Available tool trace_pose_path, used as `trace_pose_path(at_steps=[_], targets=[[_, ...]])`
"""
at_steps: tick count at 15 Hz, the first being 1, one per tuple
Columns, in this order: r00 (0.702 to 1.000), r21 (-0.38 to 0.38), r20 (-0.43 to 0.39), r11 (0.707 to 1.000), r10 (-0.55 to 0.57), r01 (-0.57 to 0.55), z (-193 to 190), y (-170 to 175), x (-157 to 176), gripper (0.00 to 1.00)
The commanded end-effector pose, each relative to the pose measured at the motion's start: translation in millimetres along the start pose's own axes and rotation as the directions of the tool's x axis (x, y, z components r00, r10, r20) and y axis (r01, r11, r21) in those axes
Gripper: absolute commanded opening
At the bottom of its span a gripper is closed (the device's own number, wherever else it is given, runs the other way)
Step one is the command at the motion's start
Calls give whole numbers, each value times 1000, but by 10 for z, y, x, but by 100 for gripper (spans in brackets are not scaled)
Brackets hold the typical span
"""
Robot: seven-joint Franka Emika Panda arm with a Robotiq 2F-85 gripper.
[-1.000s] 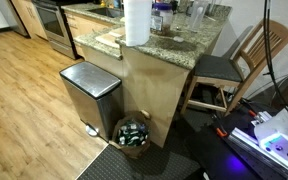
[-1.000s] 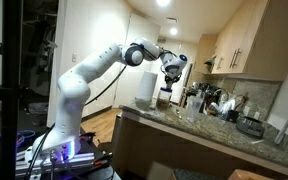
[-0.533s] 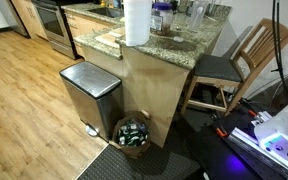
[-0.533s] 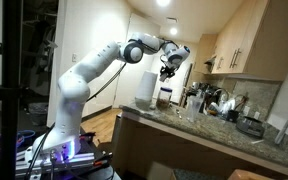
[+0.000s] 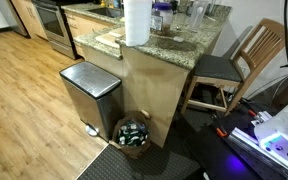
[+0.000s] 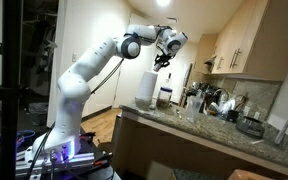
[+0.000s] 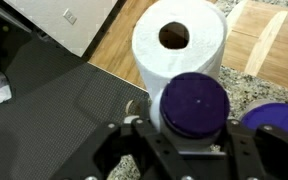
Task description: Move the bottle from the top of the container to the top of the paper towel roll
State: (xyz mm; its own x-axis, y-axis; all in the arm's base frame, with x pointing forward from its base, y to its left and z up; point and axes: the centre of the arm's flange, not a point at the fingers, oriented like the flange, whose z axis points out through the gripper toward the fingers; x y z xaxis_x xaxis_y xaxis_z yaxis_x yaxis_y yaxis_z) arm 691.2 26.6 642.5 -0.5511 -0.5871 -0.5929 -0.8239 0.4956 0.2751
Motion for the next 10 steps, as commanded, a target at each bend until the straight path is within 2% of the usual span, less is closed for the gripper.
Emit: trace_pose_path(at_steps=[1, 4, 7, 9, 10], targets=[[995, -6, 6, 995, -98, 98, 121, 62, -70, 25], [961, -45, 33, 960, -275, 277, 266, 351, -253, 25], [921, -69, 56, 918, -386, 390, 527, 451, -475, 25], [912, -32, 82, 913, -402, 406, 661, 420, -661, 25], [929, -62, 47, 927, -367, 369, 584, 488, -543, 25]])
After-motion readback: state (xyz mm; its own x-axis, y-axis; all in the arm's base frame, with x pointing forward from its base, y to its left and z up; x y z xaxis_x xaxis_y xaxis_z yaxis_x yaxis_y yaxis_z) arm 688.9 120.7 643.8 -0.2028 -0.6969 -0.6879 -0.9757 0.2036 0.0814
